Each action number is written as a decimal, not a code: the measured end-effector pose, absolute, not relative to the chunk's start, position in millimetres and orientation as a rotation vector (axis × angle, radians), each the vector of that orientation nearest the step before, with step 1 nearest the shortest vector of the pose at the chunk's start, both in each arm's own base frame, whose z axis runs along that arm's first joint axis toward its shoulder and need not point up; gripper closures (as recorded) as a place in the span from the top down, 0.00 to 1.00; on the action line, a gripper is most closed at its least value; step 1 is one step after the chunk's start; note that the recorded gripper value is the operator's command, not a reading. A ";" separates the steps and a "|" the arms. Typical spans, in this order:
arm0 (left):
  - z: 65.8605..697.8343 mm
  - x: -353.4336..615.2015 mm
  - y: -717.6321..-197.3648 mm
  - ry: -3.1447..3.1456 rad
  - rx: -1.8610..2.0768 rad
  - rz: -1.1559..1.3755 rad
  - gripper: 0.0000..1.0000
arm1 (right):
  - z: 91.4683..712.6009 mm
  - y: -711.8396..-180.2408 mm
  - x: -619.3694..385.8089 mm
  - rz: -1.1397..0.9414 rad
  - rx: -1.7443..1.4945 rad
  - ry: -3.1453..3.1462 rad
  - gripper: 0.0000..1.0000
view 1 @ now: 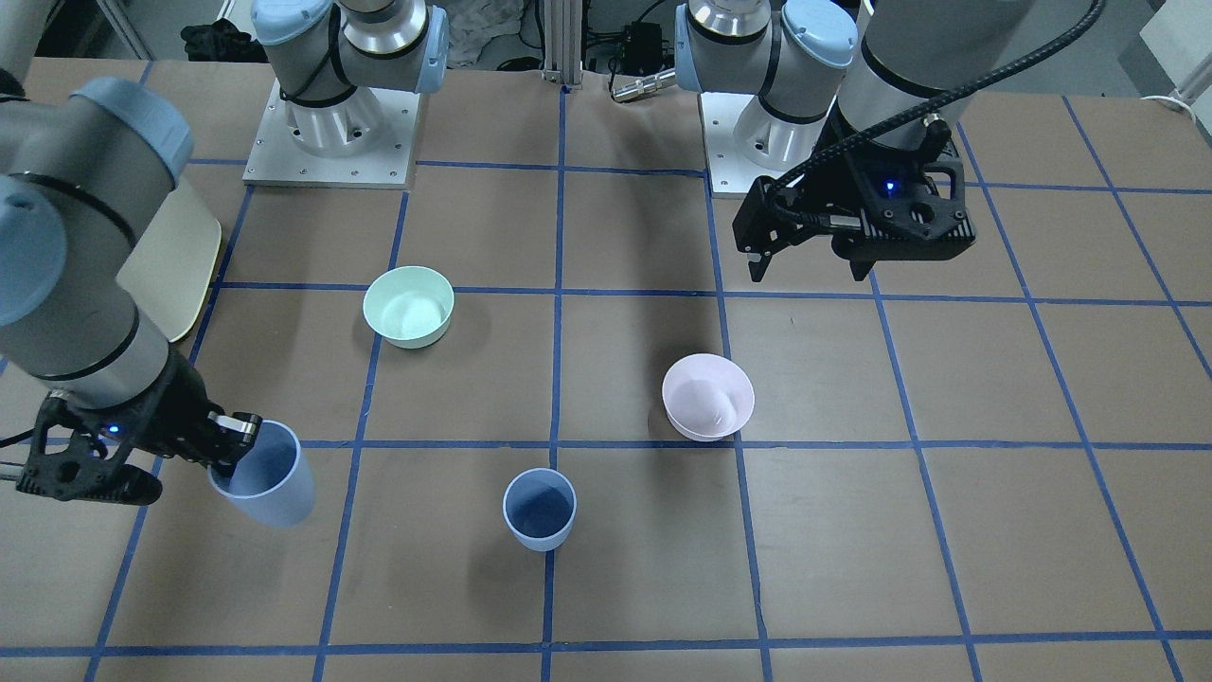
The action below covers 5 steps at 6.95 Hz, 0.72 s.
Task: Stack blue cups with both arms
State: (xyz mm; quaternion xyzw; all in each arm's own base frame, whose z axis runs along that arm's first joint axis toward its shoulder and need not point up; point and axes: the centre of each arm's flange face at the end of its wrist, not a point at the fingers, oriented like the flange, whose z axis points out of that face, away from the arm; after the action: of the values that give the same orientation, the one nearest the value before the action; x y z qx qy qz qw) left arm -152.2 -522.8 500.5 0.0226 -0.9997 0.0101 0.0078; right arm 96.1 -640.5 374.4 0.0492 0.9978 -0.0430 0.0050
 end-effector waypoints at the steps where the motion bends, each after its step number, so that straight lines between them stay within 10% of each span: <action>1: 500.4 -152.0 -522.9 -3.125 0.072 0.032 1.00 | 389.0 -646.6 149.8 -0.155 0.203 3.110 0.00; 5: 499.2 -151.8 -524.7 -3.125 0.070 0.038 1.00 | 386.2 -656.3 304.8 -0.157 0.331 3.084 0.00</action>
State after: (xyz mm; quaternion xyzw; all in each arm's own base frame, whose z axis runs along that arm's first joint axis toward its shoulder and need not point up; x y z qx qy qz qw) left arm -151.8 -524.7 499.2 0.0225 -0.9996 0.0123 0.0076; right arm 304.8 -656.3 386.2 0.1067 0.9928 -0.0507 0.0179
